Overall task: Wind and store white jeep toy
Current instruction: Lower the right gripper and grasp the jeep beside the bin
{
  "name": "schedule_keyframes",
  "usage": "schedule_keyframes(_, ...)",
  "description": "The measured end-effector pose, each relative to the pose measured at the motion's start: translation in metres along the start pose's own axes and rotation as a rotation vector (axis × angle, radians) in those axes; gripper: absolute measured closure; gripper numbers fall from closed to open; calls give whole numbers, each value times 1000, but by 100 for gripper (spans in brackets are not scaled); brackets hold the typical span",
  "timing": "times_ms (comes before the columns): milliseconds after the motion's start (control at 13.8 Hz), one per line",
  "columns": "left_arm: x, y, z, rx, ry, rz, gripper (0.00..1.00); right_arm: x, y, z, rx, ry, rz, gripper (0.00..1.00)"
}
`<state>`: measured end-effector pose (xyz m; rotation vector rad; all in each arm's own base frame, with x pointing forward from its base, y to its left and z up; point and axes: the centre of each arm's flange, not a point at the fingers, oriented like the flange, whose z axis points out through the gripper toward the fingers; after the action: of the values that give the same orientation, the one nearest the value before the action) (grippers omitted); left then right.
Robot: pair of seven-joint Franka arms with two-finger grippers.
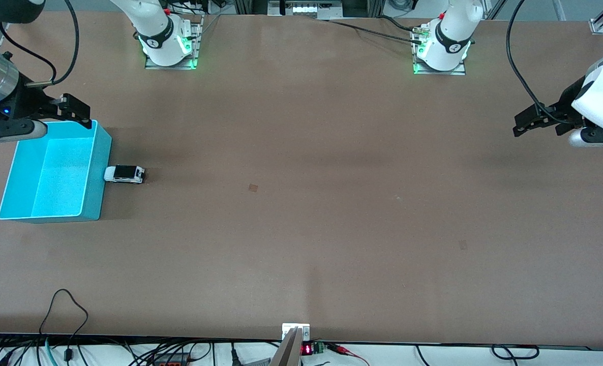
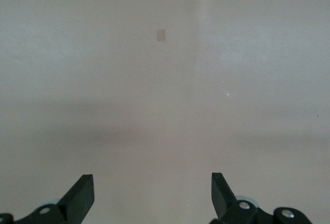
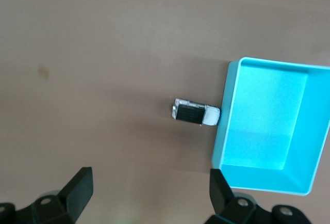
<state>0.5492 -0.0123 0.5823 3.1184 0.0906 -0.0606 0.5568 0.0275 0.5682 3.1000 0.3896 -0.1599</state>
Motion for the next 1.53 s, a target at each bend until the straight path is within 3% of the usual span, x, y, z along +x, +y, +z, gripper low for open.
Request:
schedule_keyframes(291,0,0,-1,0,0,0,0,16,45,68,76,-126,-372,0)
schedule_keyframes(509,-1,0,-1,0,0,1,0,33,69,124,144,-164,-628,0)
schedule_keyframes(727,-1,0,-2,0,0,1,0,46,77,183,159,-135,-835,0)
schedule_keyframes(945,-2,0,-2,0,-1,1,0,35,82,249,148,-96,-951,0)
schedule_keyframes(1527,-2,0,-2,0,-2,1,0,2,73,345,89,-24,-1001,0)
